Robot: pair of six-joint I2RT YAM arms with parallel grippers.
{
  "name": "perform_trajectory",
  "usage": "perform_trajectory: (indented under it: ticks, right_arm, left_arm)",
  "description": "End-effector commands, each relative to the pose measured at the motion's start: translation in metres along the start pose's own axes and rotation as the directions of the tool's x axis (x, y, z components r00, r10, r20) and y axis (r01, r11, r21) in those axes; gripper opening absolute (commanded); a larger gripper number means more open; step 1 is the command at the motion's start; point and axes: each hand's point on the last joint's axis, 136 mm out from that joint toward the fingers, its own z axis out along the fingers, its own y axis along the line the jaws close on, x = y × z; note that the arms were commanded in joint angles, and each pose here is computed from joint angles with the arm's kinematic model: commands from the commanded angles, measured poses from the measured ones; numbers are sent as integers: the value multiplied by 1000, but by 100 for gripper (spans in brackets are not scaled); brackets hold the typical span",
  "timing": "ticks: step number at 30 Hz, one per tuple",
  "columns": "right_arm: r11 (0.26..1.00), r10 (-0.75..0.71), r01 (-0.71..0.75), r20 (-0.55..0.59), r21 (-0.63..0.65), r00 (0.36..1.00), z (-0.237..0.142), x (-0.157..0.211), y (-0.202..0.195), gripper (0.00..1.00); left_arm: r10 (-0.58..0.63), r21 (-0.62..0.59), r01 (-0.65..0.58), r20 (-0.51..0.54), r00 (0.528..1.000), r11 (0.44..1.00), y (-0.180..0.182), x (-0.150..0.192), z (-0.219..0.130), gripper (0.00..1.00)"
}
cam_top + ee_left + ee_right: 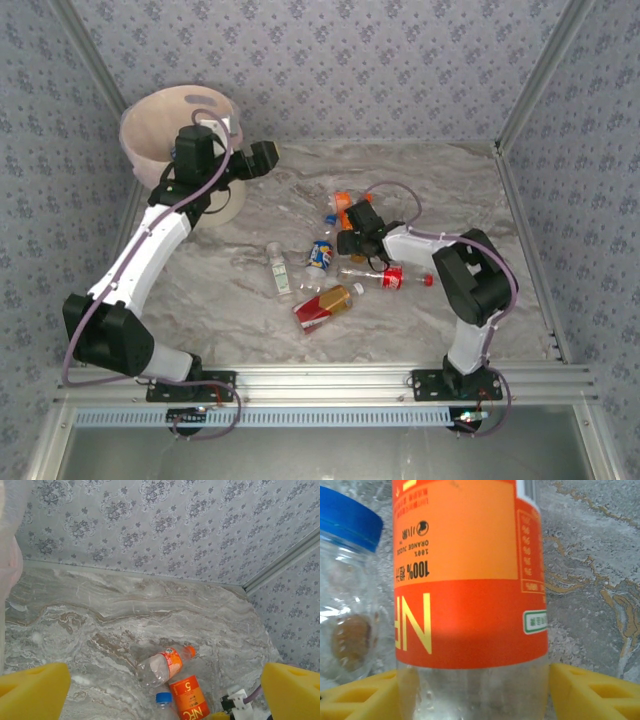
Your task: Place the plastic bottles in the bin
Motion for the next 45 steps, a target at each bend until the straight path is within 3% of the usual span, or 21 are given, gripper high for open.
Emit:
perform_trajectory:
  ticks: [1, 5, 15, 24, 38, 45]
  right_arm:
    - [998, -16, 15, 17, 58, 1000, 4, -6, -6, 69]
    - [996, -41, 37, 47, 78, 998, 1, -12, -10, 62]
    - [998, -57, 48, 262, 40, 963, -38, -39, -11, 49]
    - [995, -76, 97, 488, -18, 869, -87, -65, -2, 44]
    - [904, 39, 260, 671, -340, 740, -145, -85, 59, 42]
    - [816, 108, 323, 675, -479, 730, -165, -87, 86, 42]
  left_arm:
    - [-12, 30, 12, -8, 1000, 999, -7, 3, -2, 98]
    - [-22, 35, 23, -24, 999, 999, -8, 8, 0, 98]
    - [-35, 52, 38, -66, 997, 998, -8, 20, 7, 98]
    - [5, 145, 16, -145, 989, 989, -39, 30, 18, 98]
    - [99, 317, -25, -221, 970, 948, -87, 63, 39, 98]
    - [124, 438, 9, -273, 954, 899, -115, 80, 50, 98]
